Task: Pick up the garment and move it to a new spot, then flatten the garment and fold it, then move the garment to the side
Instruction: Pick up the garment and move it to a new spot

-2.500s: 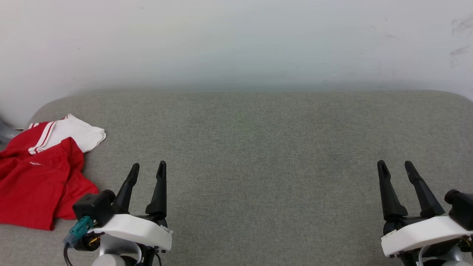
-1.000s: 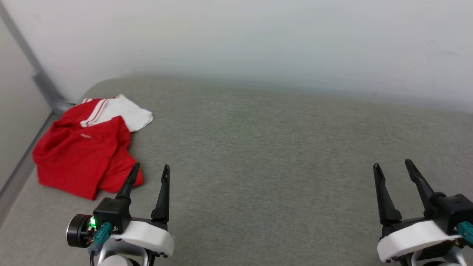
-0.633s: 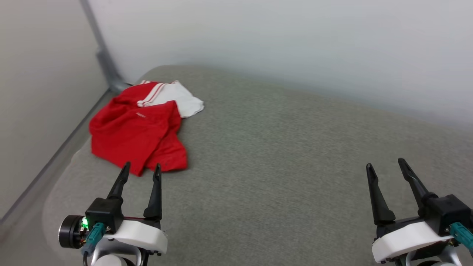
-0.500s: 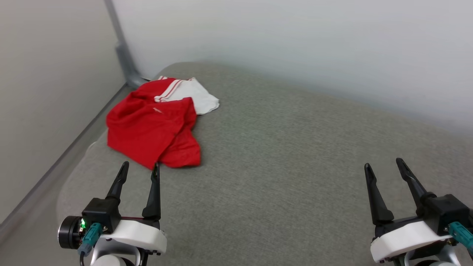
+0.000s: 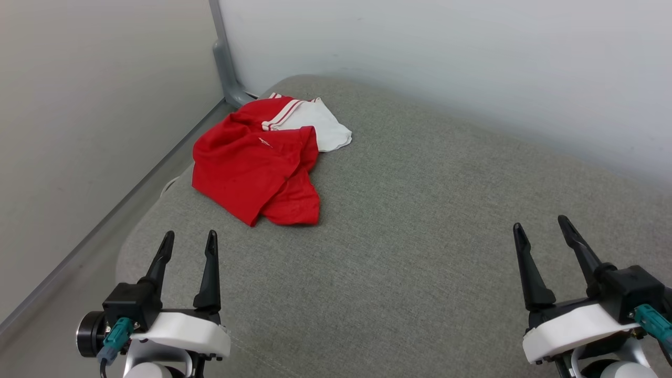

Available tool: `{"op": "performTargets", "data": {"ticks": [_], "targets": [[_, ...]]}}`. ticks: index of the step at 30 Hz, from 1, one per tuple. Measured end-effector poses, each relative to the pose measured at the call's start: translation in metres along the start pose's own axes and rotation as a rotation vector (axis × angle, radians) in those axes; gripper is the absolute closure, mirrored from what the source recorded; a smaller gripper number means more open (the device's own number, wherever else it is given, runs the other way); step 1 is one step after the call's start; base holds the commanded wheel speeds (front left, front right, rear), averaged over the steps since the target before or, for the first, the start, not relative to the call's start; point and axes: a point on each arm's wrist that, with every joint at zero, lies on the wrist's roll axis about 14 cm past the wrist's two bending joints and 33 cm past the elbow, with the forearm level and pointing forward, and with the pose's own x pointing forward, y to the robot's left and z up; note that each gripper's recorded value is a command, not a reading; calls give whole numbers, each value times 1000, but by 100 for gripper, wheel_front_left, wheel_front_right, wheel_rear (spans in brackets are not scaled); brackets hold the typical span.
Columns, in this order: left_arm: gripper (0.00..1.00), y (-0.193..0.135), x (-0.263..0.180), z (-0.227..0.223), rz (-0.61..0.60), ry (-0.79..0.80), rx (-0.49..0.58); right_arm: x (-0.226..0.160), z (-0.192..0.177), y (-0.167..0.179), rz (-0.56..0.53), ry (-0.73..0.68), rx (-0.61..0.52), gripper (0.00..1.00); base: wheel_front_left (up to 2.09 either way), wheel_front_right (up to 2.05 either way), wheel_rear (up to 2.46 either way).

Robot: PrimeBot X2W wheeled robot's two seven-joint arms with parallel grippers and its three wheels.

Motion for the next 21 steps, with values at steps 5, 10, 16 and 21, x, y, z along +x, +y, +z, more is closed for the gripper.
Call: {"op": "performTargets", "data": {"ticks": [5,10,16,21], "targets": [[0,1,7,-6,3,22,-2,4,-5,-6,-11,12,2,0,0,0,0],[0,-7,79,1,-32,21,-11,14,-18,-28,-53,49,-15,0,0,0,0],[0,-22,146,4,-86,73,9,21,-32,-53,-105,72,-22,0,0,0,0],[0,-37,186,-30,-128,247,25,26,-50,-75,-150,92,-13,0,0,0,0]]}}
